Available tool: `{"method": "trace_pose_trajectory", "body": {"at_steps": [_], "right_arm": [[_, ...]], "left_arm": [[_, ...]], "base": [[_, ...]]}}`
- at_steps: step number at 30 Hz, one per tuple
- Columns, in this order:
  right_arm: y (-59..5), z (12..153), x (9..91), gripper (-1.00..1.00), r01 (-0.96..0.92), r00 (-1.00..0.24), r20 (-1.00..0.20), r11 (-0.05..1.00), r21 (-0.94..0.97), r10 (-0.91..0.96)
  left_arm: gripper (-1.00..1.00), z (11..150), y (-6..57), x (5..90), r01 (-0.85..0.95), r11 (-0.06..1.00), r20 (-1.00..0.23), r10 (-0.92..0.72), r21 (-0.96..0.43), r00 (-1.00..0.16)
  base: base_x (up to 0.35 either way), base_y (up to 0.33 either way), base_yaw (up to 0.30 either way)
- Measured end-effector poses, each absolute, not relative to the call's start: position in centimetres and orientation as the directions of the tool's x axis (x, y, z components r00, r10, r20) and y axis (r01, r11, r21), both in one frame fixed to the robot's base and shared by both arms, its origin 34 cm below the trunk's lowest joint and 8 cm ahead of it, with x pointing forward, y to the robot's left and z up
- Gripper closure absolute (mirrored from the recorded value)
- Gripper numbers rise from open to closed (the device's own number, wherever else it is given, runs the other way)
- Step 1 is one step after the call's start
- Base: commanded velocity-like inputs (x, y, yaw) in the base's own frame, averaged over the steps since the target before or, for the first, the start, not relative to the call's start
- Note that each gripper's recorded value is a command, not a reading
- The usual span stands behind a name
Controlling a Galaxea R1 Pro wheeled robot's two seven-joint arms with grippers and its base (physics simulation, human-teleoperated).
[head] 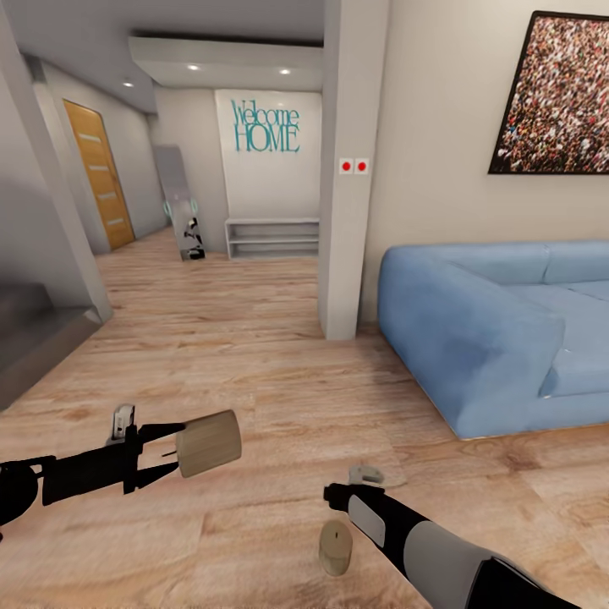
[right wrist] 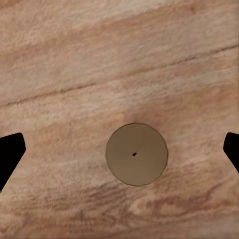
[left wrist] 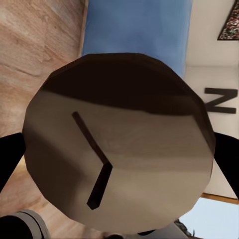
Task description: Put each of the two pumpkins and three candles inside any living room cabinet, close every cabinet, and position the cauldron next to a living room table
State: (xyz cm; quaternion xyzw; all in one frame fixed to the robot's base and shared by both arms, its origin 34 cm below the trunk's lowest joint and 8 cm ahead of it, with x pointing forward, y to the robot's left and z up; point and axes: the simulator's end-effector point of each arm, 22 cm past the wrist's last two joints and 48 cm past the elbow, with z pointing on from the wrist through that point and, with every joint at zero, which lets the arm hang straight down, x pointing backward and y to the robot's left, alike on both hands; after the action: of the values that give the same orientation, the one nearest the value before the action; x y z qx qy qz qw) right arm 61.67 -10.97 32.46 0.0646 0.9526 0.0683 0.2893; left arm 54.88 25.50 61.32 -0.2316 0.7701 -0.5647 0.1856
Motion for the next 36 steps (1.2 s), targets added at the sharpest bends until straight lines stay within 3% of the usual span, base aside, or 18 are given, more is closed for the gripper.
{"method": "trace_pose_trajectory", "body": {"at_steps": [36], "right_arm": [[-10.7,25.1,58.7,-1.00,0.096,-0.890,-0.426,0.980,0.173,0.162]], "left_arm": [[1.00,54.6,25.3,55.8,-0.274,0.253,0.089,-0.563,-0.928,-0.822]], "base": [[0.000,0.000,0.000]]}}
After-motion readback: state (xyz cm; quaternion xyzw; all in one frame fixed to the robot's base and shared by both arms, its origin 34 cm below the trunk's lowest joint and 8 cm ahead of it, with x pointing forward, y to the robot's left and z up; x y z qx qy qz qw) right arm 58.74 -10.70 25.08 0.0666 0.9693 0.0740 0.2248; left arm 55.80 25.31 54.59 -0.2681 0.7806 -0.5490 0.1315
